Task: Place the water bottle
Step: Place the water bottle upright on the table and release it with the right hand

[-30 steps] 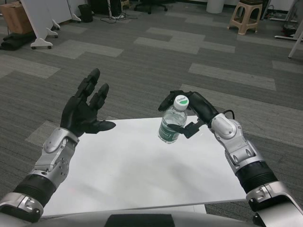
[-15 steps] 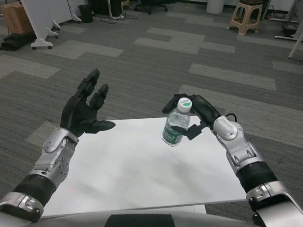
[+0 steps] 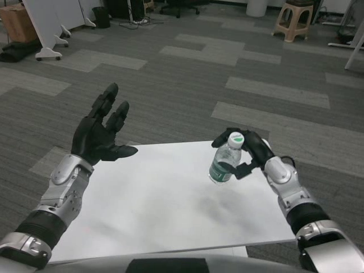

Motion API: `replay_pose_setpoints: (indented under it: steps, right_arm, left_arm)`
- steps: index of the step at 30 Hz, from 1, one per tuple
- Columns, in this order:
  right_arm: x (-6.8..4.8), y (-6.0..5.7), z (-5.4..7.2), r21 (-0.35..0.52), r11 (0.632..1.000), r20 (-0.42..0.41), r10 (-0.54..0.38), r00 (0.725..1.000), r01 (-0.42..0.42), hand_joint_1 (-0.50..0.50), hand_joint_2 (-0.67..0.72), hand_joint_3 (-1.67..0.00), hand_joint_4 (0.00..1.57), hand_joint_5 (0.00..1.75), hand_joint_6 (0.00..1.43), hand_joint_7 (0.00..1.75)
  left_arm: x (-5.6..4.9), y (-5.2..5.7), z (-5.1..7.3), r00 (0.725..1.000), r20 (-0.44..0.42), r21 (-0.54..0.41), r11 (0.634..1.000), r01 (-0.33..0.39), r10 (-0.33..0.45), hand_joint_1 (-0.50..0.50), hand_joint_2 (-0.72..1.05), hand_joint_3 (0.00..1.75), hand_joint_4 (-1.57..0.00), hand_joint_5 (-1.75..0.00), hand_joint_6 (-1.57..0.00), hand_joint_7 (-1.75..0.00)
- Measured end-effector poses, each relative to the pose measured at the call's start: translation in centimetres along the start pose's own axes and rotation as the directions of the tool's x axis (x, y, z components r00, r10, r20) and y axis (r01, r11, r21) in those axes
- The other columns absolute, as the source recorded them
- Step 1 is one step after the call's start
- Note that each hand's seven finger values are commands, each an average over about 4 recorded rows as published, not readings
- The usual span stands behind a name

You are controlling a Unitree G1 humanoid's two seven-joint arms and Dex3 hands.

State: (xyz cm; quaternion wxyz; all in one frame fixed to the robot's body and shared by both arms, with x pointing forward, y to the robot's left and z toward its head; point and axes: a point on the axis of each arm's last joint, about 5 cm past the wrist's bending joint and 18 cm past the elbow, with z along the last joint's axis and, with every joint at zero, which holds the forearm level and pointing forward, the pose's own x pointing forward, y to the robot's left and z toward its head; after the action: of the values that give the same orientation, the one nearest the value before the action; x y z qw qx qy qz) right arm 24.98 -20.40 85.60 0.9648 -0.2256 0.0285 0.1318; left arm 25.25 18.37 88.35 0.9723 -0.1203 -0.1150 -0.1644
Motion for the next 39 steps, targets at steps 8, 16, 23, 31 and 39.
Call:
replay_pose_setpoints:
  steps: [8, 16, 23, 31, 39]
  right_arm:
    - [-1.3, 0.9, -2.3, -0.024, 0.996, -0.051, -0.092, 0.994, 0.09, -0.46, -0.48, -1.35, 1.57, 1.65, 1.31, 1.2]
    - [-2.0, 1.6, -3.5, -0.092, 0.99, -0.111, -0.119, 0.987, 0.109, -0.46, -0.48, -1.35, 1.57, 1.65, 1.31, 1.26]
    - [-2.1, 2.1, -3.7, -0.161, 0.984, -0.107, -0.091, 0.99, 0.073, -0.46, -0.48, -1.35, 1.57, 1.65, 1.31, 1.31]
    - [-2.0, 2.5, -3.6, -0.169, 0.983, -0.105, -0.084, 0.991, 0.066, -0.46, -0.51, -1.35, 1.57, 1.65, 1.29, 1.36]
    - [-2.1, 2.3, -3.8, -0.141, 0.984, -0.12, -0.123, 0.985, 0.105, -0.46, -0.54, -1.51, 0.47, 1.38, 0.94, 1.55]
  left_arm:
    - [0.1, 0.0, 0.0, 1.0, 0.002, 0.0, 1.0, 0.002, -0.002, -0.5, 0.34, 0.09, 0.0, 0.0, 0.0, 0.0]
    - [0.1, 0.0, 0.0, 1.0, 0.002, 0.001, 1.0, 0.004, -0.004, -0.5, 0.34, 0.09, 0.0, 0.0, 0.0, 0.0]
    - [0.1, -0.1, 0.0, 1.0, 0.001, 0.0, 1.0, 0.005, -0.005, -0.5, 0.34, 0.09, 0.0, 0.0, 0.0, 0.0]
    - [0.1, -0.1, 0.0, 1.0, 0.0, 0.001, 1.0, 0.007, -0.007, -0.5, 0.34, 0.09, 0.0, 0.0, 0.0, 0.0]
    - [0.1, -0.1, 0.0, 1.0, 0.001, 0.001, 1.0, 0.009, -0.009, -0.5, 0.34, 0.09, 0.0, 0.0, 0.0, 0.0]
